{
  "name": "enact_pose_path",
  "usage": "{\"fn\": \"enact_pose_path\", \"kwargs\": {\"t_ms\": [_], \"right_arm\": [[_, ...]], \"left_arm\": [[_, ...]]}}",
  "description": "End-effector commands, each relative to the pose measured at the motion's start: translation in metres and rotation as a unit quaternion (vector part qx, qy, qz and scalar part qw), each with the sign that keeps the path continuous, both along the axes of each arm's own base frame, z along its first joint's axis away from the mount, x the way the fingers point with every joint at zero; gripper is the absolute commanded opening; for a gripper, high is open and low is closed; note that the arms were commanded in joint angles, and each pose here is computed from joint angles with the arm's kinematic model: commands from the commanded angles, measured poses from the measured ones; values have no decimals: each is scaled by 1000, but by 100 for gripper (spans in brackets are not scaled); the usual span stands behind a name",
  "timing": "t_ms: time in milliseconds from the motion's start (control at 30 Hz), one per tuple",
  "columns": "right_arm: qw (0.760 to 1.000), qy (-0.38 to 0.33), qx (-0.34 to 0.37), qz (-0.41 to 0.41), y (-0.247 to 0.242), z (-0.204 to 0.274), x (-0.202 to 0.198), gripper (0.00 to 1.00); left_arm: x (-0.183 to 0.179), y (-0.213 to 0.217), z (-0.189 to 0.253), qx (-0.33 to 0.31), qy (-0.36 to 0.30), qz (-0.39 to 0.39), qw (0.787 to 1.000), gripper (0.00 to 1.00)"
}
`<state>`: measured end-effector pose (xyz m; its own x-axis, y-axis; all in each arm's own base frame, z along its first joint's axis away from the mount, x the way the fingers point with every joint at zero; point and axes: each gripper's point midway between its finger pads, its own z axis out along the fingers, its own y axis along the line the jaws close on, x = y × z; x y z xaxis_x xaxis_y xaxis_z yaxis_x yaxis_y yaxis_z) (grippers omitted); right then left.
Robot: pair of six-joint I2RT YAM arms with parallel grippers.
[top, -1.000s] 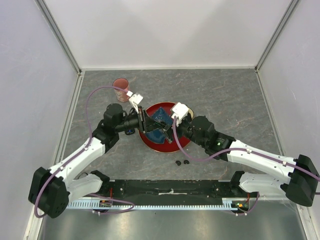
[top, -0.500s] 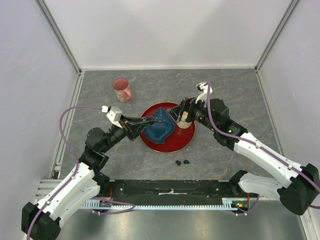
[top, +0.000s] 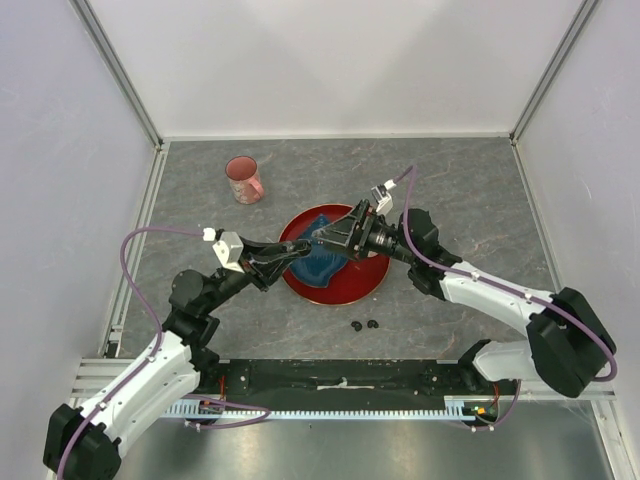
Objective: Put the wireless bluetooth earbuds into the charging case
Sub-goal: Pick up the charging case at the center of the board.
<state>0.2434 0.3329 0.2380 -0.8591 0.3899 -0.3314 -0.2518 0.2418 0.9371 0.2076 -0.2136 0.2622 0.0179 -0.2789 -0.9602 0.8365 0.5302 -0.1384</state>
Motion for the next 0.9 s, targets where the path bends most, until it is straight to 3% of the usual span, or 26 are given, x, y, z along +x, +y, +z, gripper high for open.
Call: {"fn": "enact_pose_path", "kwargs": {"t_ms": [0, 367, 500, 867], "right_arm": [[988, 19, 140, 55, 8, 54, -17, 98], [978, 82, 161, 108, 20, 49, -29, 96], [974, 105, 160, 123, 27, 45, -30, 88], [954, 135, 209, 170, 41, 53, -43, 78]], "left_arm": [[-7, 2, 25, -7, -86, -2, 996, 2], [-7, 2, 27, -12, -106, -1, 994, 2], [-8, 1, 27, -13, -106, -4, 994, 2], [-8, 1, 27, -16, -102, -5, 995, 2]]}}
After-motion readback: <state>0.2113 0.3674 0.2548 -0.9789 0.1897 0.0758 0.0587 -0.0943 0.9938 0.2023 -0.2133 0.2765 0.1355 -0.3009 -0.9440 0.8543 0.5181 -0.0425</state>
